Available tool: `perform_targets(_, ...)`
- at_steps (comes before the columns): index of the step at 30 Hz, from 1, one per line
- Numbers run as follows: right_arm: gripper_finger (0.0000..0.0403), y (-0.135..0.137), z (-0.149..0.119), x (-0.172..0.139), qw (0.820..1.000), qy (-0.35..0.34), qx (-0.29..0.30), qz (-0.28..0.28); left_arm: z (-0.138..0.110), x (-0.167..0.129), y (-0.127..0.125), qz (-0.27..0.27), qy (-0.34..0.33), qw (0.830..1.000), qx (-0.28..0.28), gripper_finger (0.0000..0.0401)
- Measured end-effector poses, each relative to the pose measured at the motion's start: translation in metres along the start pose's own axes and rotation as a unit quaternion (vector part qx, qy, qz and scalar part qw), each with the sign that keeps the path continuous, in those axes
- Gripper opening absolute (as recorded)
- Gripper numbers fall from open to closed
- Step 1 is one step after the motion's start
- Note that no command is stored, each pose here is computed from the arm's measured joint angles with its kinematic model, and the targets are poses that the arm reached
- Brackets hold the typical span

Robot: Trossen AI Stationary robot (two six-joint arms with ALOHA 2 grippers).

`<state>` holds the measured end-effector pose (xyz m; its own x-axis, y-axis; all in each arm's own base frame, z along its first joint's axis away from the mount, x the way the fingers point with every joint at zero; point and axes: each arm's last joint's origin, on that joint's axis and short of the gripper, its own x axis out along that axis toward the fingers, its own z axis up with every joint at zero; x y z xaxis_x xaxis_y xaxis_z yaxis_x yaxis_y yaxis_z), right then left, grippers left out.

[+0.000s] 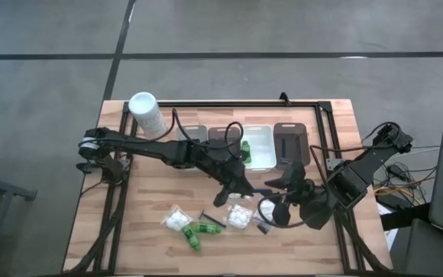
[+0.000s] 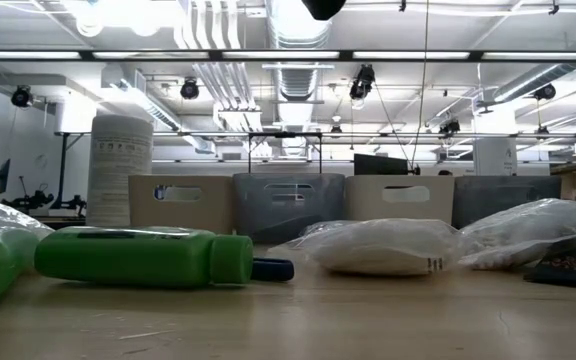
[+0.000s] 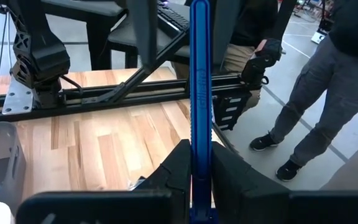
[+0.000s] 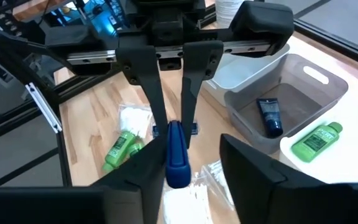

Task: Pick & Place Travel size toiletries
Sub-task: Put the top blue razor into the right black bin

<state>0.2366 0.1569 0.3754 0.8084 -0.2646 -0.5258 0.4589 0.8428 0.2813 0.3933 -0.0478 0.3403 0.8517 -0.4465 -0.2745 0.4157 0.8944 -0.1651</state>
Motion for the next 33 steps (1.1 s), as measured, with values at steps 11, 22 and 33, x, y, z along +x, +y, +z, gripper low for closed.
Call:
perform_targets(11,0.0032,0.000,0.000,0.001,1.000,0.009,0.001,0.005,0.000,0.000,0.001,0.008,0.000,1.000,0.010,0.0040)
perform_targets(22,0.0030,-0.002,-0.003,0.002,1.000,0.017,-0.001,-0.001,0.001,0.000,0.001,0.021,-0.008,1.000,0.000,0.0101)
perform_targets(33,0.0030,-0.019,-0.012,0.003,0.996,0.000,0.040,-0.085,-0.005,-0.003,0.005,0.098,0.025,0.995,-0.021,0.0230)
